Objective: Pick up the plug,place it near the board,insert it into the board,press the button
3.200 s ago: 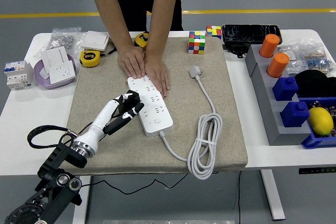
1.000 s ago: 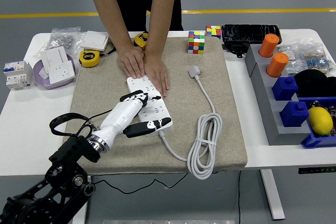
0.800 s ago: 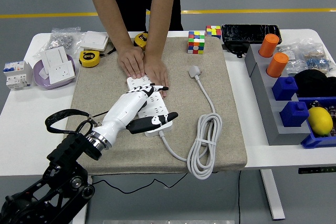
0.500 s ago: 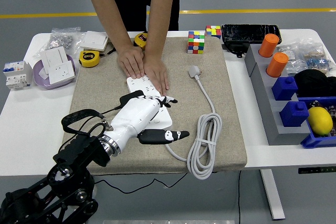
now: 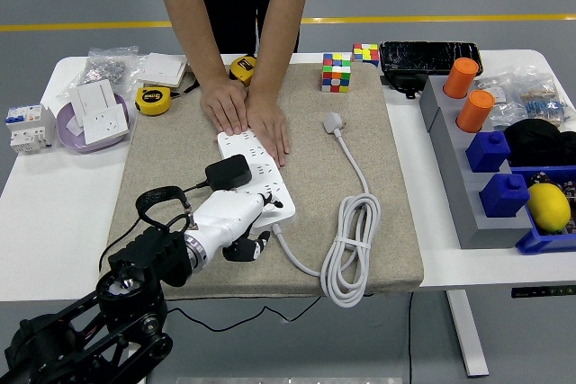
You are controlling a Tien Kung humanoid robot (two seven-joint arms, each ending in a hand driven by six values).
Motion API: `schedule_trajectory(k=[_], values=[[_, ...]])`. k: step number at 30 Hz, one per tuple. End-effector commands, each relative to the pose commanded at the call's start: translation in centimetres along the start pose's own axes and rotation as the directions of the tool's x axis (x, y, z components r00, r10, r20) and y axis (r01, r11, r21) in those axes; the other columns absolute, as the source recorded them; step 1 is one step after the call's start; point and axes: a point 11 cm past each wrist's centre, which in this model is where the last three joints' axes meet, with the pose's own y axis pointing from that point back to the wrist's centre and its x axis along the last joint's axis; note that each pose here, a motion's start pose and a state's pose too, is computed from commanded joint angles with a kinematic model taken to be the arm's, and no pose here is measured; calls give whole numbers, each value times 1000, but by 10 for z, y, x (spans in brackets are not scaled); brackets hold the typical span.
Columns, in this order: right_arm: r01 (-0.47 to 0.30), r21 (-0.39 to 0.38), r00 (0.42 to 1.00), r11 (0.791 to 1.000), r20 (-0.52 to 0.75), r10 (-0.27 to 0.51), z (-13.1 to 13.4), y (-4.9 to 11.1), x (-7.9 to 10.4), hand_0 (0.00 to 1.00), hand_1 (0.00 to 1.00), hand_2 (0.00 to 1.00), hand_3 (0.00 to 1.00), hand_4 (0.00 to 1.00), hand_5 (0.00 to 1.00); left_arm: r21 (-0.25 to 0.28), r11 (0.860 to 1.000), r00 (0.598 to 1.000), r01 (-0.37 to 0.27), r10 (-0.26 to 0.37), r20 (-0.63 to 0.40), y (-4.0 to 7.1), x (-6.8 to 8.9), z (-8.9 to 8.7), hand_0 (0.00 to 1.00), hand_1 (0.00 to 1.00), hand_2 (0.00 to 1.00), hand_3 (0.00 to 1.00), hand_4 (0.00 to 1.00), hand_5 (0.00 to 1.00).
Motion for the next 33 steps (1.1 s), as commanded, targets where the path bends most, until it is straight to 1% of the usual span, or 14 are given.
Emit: schedule_trajectory(k=[7,12,18,24,26,27,33], values=[[0,-2,1000,1000,-1,0,1,0,0,806,711,716,758,998,997,22,999,1000,23,-23,-5,-5,-9,-7,146,52,158,895,453,31],[-1,-3,1000,1000,-2,1,1,0,1,806,710,717,759,998,997,31,999,999,33,-33,-7,-6,-12,-10,148,52,157,888,453,31],[0,-2,1000,1000,-3,0,1,0,0,807,710,717,758,998,998,40,999,1000,26,-26,-16,-8,-12,-14,149,52,157,878,454,31],[-1,-4,1000,1000,-3,1,2,0,1,807,711,716,758,998,998,23,1000,1000,16,-16,-19,-6,-10,-10,150,52,157,862,450,33],[0,-3,1000,1000,-4,0,2,0,1,807,711,716,758,998,998,26,999,1000,20,-20,-19,-6,-10,-11,150,52,157,862,450,33],[0,-3,1000,1000,-3,0,2,0,1,805,710,716,758,998,998,30,999,1000,25,-24,-18,-6,-11,-12,149,52,156,835,449,34],[-1,-3,1000,1000,-2,1,2,0,1,806,711,716,759,998,998,47,998,999,32,-32,-16,-7,-13,-18,150,51,156,833,450,35]])
